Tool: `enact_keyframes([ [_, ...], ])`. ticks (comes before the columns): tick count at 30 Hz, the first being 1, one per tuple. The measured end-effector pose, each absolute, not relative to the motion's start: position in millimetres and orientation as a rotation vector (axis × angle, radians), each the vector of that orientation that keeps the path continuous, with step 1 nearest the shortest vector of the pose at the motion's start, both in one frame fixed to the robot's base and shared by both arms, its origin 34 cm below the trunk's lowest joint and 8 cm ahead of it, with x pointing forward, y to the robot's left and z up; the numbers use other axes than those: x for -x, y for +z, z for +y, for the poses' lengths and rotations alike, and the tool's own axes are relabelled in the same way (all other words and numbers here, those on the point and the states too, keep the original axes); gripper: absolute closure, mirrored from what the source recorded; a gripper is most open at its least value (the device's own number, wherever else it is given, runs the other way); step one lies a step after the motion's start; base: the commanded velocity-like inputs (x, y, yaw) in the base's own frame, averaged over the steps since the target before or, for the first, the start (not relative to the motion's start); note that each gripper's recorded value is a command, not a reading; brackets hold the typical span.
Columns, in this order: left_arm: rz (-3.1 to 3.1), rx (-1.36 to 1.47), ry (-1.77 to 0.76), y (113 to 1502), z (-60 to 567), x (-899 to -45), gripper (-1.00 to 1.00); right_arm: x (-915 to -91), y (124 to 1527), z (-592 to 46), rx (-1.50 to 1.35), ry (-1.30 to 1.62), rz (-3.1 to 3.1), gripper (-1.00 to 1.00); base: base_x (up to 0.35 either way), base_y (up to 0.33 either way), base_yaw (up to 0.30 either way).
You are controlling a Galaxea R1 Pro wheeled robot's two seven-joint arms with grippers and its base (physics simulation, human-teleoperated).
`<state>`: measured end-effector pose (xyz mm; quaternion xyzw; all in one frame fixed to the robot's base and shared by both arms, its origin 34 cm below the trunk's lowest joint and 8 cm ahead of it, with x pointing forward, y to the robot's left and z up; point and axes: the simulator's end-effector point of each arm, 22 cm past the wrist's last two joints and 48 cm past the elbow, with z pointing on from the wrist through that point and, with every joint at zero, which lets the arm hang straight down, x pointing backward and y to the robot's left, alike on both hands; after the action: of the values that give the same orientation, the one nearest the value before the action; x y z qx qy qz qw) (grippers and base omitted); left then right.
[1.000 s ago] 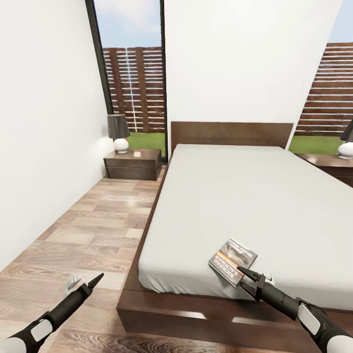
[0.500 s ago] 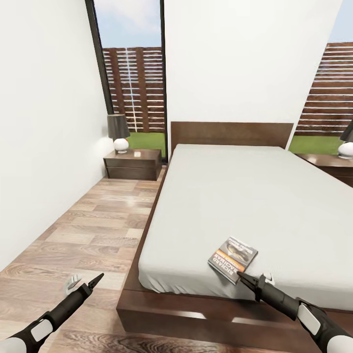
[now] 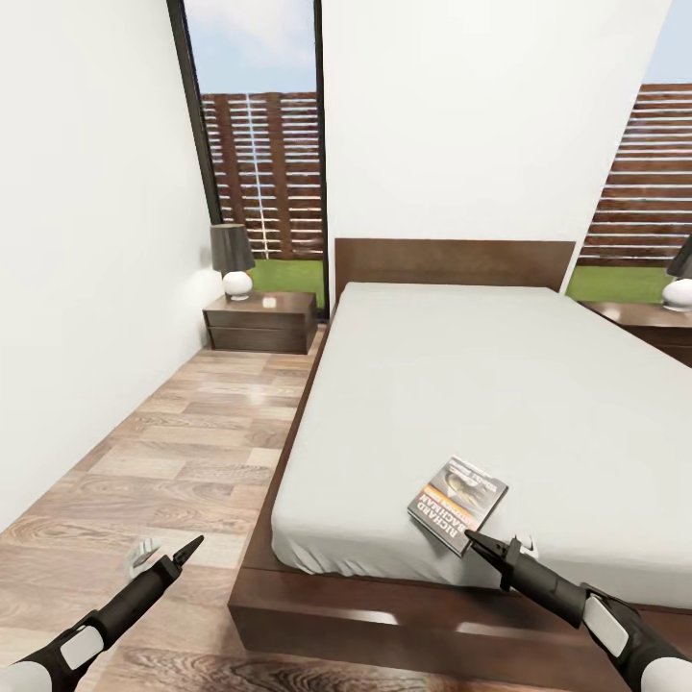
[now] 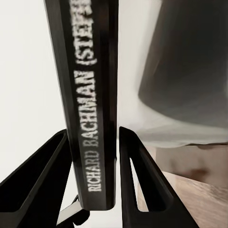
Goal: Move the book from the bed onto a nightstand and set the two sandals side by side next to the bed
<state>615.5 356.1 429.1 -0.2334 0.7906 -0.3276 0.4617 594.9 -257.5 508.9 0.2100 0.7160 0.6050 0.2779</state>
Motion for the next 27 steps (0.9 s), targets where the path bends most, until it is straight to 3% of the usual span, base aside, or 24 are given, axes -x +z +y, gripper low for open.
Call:
enact_keyframes([
  [27, 1.970, 0.596, -0.774, 475.4, 363.3, -619.4, -1.00, -608.8, 567.6, -257.2, -0.560, 1.627, 1.916, 1.00, 0.000, 0.000, 0.000],
])
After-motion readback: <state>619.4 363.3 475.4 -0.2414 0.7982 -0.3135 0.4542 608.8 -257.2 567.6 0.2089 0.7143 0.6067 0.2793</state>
